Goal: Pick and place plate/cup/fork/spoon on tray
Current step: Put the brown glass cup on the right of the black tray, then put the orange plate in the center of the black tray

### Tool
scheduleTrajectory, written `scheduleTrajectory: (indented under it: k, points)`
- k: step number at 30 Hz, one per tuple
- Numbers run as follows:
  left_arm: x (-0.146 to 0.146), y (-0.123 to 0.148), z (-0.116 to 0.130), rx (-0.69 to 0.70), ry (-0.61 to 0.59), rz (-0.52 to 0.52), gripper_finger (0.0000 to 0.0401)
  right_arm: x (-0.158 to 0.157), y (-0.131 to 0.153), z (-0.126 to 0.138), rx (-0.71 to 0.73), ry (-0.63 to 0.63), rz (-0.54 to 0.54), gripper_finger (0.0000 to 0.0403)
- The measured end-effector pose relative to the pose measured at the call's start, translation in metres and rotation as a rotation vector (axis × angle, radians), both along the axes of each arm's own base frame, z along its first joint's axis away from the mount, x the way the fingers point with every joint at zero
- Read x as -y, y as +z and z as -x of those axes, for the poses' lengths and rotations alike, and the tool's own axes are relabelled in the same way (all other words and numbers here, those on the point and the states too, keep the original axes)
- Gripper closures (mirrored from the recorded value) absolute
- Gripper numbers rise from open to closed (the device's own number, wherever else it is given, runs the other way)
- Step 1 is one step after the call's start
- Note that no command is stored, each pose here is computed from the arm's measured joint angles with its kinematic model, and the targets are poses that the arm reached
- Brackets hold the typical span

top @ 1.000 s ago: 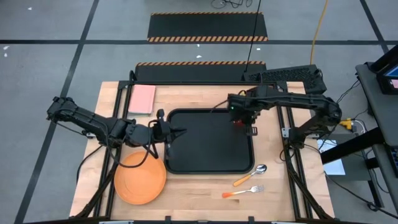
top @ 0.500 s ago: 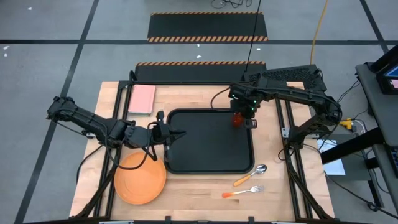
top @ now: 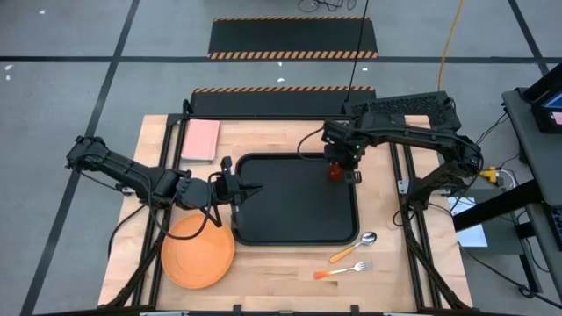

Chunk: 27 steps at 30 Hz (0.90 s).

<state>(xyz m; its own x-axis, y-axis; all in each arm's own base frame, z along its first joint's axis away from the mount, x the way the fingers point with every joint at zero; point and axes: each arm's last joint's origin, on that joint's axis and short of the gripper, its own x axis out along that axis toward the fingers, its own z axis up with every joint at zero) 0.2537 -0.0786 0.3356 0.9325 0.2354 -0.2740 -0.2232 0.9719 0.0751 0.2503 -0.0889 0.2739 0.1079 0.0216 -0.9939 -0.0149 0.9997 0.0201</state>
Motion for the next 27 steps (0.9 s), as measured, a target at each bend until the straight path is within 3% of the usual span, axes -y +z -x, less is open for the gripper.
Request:
scheduleTrajectory:
  k: [16,24,27]
  points:
    - [0.0,0.0,0.0,0.001,0.0,0.0,0.037,0.0,-0.004,-0.002,0.019,-0.01,0.015,0.0294]
    - [0.0,0.001,0.0,0.008,0.0,0.004,0.037,-0.009,0.013,0.008,0.089,-0.023,0.037,0.0261]
    - [0.0,0.002,-0.001,0.023,0.001,0.01,0.037,-0.013,0.022,0.014,0.12,-0.032,0.093,0.0244]
